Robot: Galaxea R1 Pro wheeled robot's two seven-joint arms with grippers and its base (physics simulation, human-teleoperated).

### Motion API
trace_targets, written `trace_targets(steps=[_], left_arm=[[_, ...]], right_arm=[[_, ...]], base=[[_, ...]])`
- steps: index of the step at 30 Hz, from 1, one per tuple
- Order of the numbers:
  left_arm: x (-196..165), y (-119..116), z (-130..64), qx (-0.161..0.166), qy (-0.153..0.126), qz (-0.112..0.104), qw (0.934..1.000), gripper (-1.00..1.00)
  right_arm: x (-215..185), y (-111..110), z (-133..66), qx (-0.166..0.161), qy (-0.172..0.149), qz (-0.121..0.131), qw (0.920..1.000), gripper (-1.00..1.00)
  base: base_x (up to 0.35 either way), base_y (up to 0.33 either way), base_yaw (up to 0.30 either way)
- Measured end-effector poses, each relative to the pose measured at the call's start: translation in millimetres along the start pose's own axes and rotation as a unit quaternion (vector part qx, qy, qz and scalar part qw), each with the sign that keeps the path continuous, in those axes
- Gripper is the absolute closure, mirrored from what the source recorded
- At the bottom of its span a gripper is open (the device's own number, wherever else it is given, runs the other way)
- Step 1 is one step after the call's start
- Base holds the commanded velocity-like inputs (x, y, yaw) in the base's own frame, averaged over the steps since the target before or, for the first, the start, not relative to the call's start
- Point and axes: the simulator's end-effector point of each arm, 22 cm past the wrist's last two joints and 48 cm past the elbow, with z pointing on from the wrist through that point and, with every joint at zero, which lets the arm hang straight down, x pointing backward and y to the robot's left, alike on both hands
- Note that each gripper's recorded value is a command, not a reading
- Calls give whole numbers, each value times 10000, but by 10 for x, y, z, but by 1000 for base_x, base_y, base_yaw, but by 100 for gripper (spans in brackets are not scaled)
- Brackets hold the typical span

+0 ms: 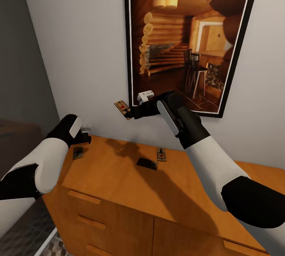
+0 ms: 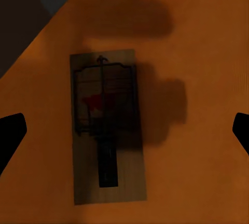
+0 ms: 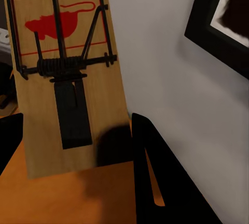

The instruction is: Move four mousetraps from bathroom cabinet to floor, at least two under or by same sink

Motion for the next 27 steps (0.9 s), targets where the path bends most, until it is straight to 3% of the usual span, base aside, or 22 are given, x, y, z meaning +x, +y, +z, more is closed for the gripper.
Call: trace_targets(steps=[11,18,27], left_arm=[[35,49,35,-37,58,-5,10000,-100],[220,256,196,-176,355,-19,9992,-100],[285,294,239,-202,449,-14,9988,-100]], right_arm=[[14,-44,-8,33,10,5,10000,100],[21,-55,-7,37,17,12,10000,100],[22,-56,-7,38,19,12,10000,100]], base=[[2,0,0],[0,0,0],[0,0,0]])
